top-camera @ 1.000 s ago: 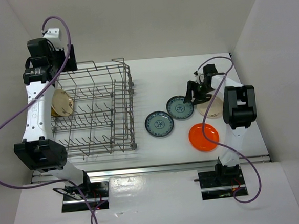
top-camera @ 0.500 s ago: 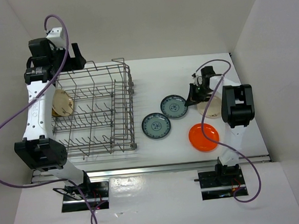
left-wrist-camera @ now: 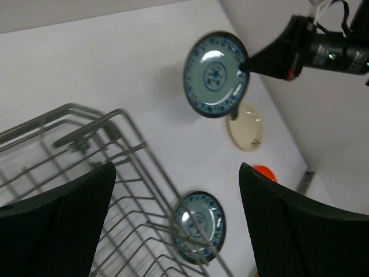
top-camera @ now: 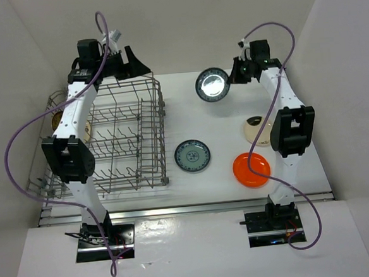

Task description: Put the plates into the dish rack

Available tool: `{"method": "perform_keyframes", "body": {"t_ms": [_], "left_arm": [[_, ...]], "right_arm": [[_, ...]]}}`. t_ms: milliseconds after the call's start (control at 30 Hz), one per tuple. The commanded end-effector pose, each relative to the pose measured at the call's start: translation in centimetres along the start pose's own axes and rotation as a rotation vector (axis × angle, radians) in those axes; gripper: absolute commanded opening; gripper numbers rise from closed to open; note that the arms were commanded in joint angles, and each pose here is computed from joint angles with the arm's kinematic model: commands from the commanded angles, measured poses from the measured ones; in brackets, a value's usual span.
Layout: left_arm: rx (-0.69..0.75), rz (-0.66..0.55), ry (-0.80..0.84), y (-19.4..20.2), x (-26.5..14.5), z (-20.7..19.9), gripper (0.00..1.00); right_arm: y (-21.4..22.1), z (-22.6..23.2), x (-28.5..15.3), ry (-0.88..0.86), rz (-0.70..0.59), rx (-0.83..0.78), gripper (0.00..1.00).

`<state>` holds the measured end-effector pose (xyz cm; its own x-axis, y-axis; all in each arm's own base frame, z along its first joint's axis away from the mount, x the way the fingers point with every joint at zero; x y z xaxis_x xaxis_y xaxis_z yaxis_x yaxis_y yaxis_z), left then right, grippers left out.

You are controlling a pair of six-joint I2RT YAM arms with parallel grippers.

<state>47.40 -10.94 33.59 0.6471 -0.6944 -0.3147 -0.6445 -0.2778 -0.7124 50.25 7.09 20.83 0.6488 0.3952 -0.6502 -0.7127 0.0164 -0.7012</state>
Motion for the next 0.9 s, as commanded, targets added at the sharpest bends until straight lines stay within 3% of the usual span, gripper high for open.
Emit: {"method": "perform_keyframes", "body": {"t_ms": [0, 133, 267, 533, 867], "left_arm": [[0.034, -0.003, 0.245, -1.8, 0.1, -4.6, 0.93], [0.059, 0.067, 0.452, -0.8, 1.8, -6.6, 0.93], [0.161, 0.089, 0.524, 0.1, 3.5, -8.5, 0.93], [0.173, 0.068, 0.435, 0.4, 5.7, -7.4, 0.93], [0.181, 0.061, 0.353, 0.8, 6.5, -6.4, 0.93]], "right_arm": [[-4.1, 3.4, -2.5, -0.072, -0.114, -0.065, 0.00], [-5.7, 5.9, -3.4, -0.205, -0.172, -0.078, 0.00], [-7.0, 9.4, -4.5, -0.309, -0.229, -0.127, 0.00], [-10.5, 13.1, -7.4, -0.399, -0.357, -0.228, 0.00], [-10.0, 15.1, -8.1, -0.494, -0.343, -0.259, 0.00]]}}
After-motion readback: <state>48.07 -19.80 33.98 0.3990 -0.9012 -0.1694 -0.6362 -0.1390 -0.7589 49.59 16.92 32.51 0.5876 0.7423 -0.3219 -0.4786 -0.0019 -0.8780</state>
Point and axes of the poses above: each gripper's point midway between its finger pads, its own x axis out along the fingers, its own z axis along the line the jaws close on, y = z × x, the point moved 5 cm from there along -x, back along the fingers, and after that the axes turned 6 degrees about -x, right-handed, at the moved point
